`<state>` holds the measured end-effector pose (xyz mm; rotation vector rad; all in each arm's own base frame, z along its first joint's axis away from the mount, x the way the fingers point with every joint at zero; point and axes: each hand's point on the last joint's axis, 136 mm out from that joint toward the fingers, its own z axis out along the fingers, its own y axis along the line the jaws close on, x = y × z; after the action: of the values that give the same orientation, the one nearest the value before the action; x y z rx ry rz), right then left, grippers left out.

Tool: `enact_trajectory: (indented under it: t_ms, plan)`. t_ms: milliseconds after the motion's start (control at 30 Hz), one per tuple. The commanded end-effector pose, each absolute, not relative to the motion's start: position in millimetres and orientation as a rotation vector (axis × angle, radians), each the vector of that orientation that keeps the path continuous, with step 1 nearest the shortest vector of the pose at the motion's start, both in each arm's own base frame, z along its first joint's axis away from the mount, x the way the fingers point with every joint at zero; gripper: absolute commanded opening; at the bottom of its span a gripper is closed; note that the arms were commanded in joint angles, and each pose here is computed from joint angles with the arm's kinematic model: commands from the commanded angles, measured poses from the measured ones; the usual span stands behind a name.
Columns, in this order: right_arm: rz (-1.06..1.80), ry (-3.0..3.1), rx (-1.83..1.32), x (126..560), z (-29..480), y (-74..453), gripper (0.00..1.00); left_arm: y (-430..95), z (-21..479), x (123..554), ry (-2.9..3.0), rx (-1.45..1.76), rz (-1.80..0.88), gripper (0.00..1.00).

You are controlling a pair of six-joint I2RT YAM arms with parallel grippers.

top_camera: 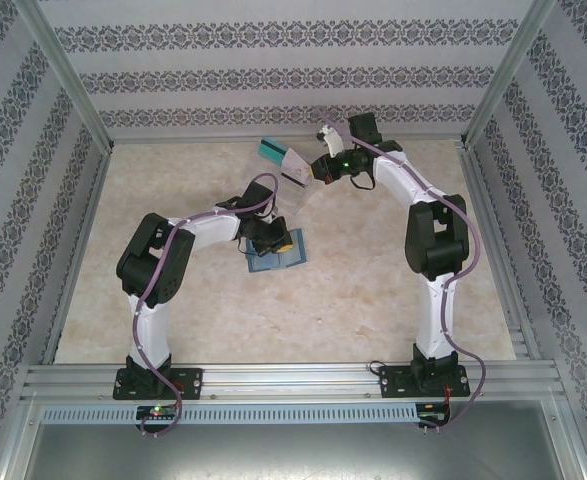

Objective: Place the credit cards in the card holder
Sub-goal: Place the credit card in the storage box.

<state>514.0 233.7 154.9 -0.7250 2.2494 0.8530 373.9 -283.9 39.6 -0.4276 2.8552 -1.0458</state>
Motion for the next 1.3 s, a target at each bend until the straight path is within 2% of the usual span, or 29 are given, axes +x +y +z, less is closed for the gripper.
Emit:
enact_trajectory:
  t_ms: [0, 300, 867, 1167, 1267]
  plan:
    - [0.793, 2.221, -0.741, 520.6, 169.8, 233.5, 0.0, -288.1, 37.4, 370.9, 2.883, -0.395, -1.029, 0.0]
    - [0.684, 2.31, -0.812, 515.8, 136.0, 233.1, 0.0, -287.6, 34.2, 368.8, 2.889, -0.398, -1.028, 0.0]
    - [0.405, 2.324, -0.858, 530.2, 112.0, 236.3, 0.03, -286.2, 35.3, 367.3, 2.889, -0.401, -1.026, 0.01]
    - [0.394, 2.303, -0.847, 534.8, 120.6, 237.3, 0.09, -286.0, 34.3, 366.3, 2.89, -0.398, -1.025, 0.01]
    - [0.388, 2.307, -0.844, 534.0, 120.6, 235.4, 0.15, -286.5, 34.6, 366.4, 2.889, -0.399, -1.028, 0.01]
